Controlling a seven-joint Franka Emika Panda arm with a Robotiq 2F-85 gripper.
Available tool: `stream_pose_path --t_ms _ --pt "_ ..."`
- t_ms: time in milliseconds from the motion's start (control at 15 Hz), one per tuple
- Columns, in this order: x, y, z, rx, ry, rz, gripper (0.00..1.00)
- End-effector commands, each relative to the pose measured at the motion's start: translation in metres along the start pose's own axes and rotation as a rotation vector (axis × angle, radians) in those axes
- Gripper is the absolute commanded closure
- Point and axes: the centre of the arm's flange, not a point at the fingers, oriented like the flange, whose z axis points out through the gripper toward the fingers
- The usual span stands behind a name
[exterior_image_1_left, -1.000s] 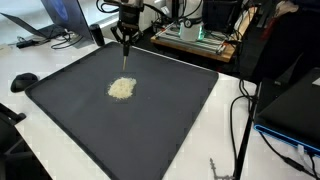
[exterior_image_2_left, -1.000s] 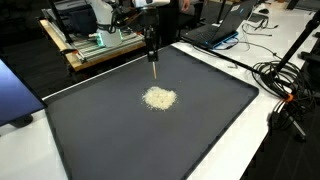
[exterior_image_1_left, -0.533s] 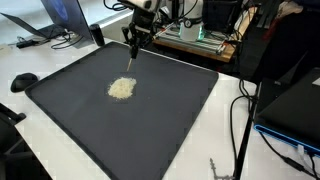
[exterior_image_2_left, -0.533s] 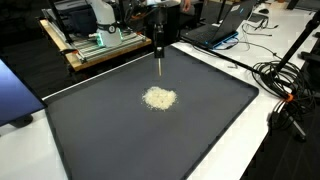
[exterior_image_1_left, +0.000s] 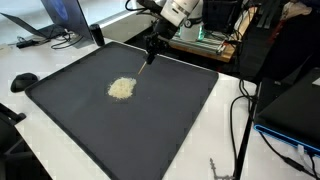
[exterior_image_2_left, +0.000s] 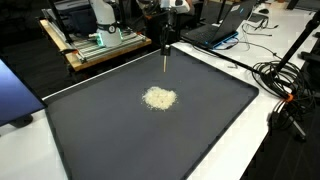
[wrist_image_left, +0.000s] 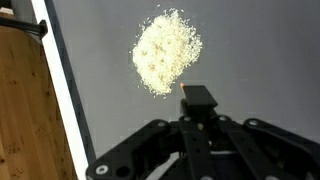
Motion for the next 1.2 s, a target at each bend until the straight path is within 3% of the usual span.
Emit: stream_pose_path --t_ms 0,600,1133 --pt "0.039 -0.023 0.004 -0.085 -0.055 -0.062 0.97" --pt "0.106 -0.067 0.019 -0.237 -0.180 -0.133 0.97" --pt "0.140 -0.103 0.038 -0.311 -0.261 -0.168 0.97"
